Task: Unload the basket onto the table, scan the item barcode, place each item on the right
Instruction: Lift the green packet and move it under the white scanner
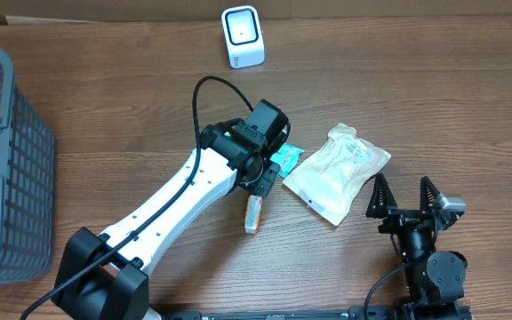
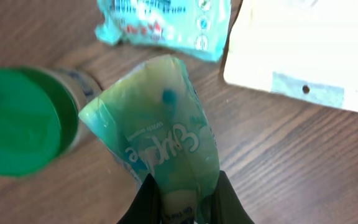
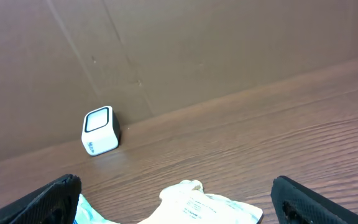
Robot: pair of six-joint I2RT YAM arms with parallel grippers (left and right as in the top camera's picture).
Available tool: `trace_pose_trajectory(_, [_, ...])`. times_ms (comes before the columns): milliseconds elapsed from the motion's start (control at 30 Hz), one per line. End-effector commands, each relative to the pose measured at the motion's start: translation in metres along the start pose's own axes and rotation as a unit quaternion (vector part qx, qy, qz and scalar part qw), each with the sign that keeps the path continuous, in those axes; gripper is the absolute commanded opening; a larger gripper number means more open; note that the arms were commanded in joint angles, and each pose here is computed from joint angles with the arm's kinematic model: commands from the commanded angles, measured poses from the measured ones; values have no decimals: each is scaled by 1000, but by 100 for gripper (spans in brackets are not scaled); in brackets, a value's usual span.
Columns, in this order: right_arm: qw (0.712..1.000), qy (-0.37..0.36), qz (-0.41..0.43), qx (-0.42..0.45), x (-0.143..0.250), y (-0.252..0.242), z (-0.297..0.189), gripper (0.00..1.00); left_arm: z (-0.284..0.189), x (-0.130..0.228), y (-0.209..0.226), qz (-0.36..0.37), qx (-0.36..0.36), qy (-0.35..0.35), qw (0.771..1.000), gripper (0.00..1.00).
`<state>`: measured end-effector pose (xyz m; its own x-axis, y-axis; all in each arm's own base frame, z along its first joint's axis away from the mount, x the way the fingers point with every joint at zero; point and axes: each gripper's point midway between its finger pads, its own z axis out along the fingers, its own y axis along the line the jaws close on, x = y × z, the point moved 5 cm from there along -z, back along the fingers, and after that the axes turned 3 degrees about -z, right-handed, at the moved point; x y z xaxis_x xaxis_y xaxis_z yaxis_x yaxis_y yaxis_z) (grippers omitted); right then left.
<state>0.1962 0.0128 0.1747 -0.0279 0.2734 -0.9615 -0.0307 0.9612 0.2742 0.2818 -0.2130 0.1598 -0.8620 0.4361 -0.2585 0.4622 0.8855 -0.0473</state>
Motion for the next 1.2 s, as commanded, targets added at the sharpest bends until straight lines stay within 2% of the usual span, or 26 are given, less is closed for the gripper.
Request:
trace_pose_trajectory(0, [1000,0,-2,6,3,-2,0,100,10,-5,5,28,-22,-2,999,5])
trace_pose_trajectory(67, [1000,0,-2,6,3,-2,0,100,14,-6,7,27,-28,0,999,13])
trace_pose_trajectory(133, [1000,0,-2,6,3,-2,0,100,17,-5,7,27,-29,5,999,32])
trace_pose_trajectory(167, [1000,0,-2,6,3,-2,0,100,19,-4,7,26,-29,9,999,56])
trace_pose_trajectory(233, [1000,0,-2,6,3,-2,0,100,19,-4,7,21,-29,9,999,90])
trace_pose_trajectory(267, [1000,0,-2,6,3,-2,0,100,18,-5,7,19,-29,7,999,98])
trace_pose_trajectory(367, [1000,0,-2,6,3,-2,0,100,14,-11,7,-8,-28,-3,1000,100])
trace_pose_trajectory(400, [1000,0,-2,6,3,-2,0,100,10,-14,8,-26,-27,-7,999,98])
trace_pose_trajectory(433, [1000,0,-2,6,3,-2,0,100,6,-17,8,-39,-27,-10,999,87])
trace_pose_trajectory(467, [1000,0,-2,6,3,-2,0,100,0,-20,9,-57,-26,-14,998,54])
trace_pose_trajectory(500, [1000,0,-2,6,3,-2,0,100,-10,-27,9,-89,-17,-21,996,4])
trace_pose_trajectory(567, [1000,0,-2,6,3,-2,0,100,-26,-35,6,-122,10,-25,992,4])
trace_pose_trajectory(633, [1000,0,-2,6,3,-2,0,100,-48,-49,-2,-150,73,-34,985,4])
trace_pose_trajectory(667, [1000,0,-2,6,3,-2,0,100,-62,-57,-7,-193,122,-36,973,4])
trace_pose_trajectory(700, [1000,0,-2,6,3,-2,0,100,-65,-59,-9,-212,138,-35,967,4])
trace_pose_trajectory(733, [1000,0,-2,6,3,-2,0,100,-71,-62,-13,-263,170,-24,949,4])
trace_pose_trajectory(800, [1000,0,-2,6,3,-2,0,100,-77,-63,-21,-381,223,22,897,4])
trace_pose_trajectory(867, [1000,0,-2,6,3,-2,0,100,-81,-62,-27,-426,252,53,867,4])
trace_pose_trajectory(967, [1000,0,-2,6,3,-2,0,100,-85,-64,-34,-396,281,54,873,4])
trace_pose_trajectory(1167, [1000,0,-2,6,3,-2,0,100,-84,-54,-33,-394,270,75,875,4])
